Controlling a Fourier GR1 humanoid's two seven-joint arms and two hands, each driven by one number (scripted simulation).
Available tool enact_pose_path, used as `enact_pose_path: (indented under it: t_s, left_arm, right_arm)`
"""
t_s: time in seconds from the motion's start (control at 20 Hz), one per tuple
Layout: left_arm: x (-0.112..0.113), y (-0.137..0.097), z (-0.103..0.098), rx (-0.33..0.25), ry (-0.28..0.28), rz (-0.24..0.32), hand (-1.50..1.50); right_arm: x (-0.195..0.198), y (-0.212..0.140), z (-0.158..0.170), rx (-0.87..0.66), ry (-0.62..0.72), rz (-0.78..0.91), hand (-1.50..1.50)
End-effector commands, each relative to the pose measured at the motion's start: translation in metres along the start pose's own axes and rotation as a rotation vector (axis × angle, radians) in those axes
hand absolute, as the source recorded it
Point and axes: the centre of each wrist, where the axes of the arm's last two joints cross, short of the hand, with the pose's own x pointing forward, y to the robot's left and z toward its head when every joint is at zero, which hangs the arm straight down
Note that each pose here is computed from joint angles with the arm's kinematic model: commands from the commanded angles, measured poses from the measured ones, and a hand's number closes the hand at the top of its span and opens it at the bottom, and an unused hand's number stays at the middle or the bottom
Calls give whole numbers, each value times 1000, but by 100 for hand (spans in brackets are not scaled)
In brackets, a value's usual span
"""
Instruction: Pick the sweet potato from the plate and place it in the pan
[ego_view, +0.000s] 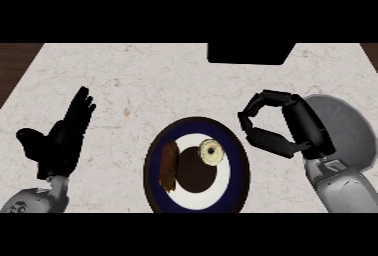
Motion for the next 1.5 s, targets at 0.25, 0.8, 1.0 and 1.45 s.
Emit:
enact_pose_path:
  t_s: [0.25,0.8,1.0,1.45]
  left_arm:
    - [5,35,-14,17,5,77,0]
    - [-4,16,-20,-15,18,78,0]
    - [-6,17,-15,-36,-3,89,0]
    - [-13,8,-14,-4,20,85,0]
  right_arm:
    - [44,38,39,78,-38,369,-150]
    - [124,73,-34,363,11,705,-150]
    - [146,122,-50,439,55,825,-150]
    - [122,150,-64,829,292,1005,-150]
